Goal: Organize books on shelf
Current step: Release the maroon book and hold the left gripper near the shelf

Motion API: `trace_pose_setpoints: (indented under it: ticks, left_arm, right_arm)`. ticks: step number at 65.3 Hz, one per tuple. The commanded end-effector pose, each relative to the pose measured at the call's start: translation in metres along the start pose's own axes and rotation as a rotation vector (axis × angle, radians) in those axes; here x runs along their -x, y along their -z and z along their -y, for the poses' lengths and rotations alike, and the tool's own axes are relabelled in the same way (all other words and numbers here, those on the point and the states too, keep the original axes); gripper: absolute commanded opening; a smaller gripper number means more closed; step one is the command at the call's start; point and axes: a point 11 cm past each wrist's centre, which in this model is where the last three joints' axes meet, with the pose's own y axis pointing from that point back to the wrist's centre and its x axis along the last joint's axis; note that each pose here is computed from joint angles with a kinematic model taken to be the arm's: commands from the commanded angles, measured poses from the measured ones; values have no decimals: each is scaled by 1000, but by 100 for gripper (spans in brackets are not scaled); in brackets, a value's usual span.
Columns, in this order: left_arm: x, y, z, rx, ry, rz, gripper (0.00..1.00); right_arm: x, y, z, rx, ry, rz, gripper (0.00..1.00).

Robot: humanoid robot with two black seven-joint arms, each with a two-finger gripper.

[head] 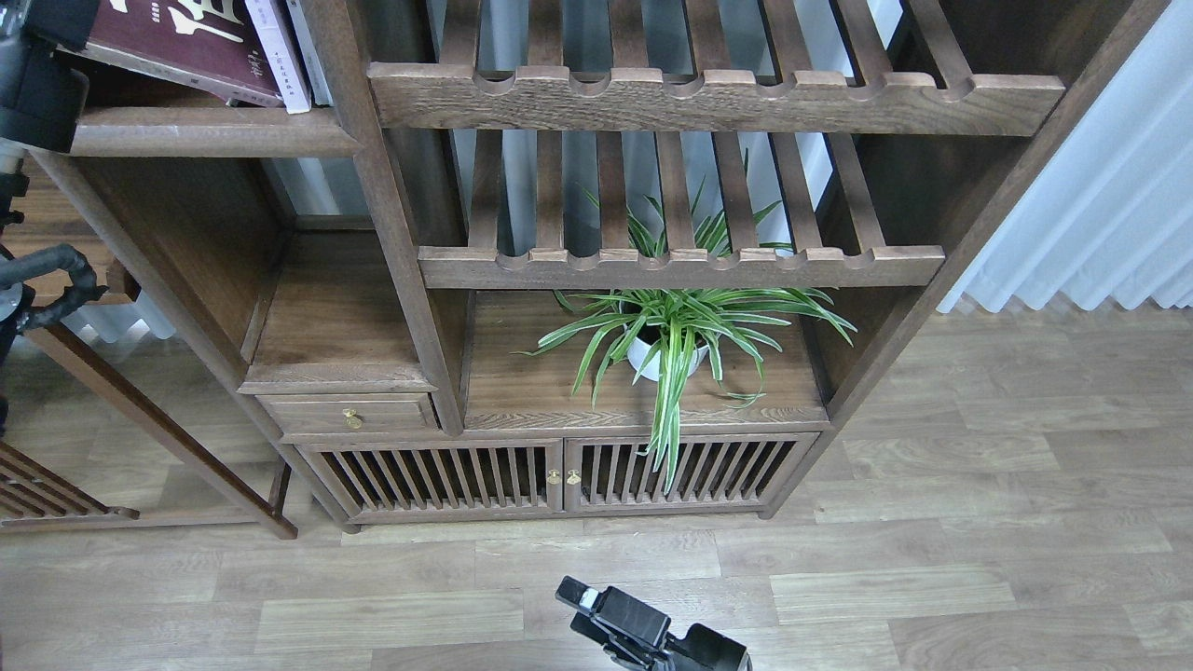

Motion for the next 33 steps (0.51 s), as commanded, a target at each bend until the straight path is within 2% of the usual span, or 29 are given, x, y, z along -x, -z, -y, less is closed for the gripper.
trace_pose_setpoints:
  ticks: [1,12,23,33]
  left_arm:
    - [3,56,-54,-191,-61,-87,100]
    - [10,123,-122,-357,-176,-224,100]
    - [13,150,-151,-401,-238,-283,100]
    - [22,180,-193,-483,-309,-347,100]
  right_arm:
    - [13,17,8,-29,38,-28,97]
    - [25,32,18,-44,68,-65,97]
    - [39,46,29,-39,99,-106,97]
    - [64,67,47,-34,154,-173,98]
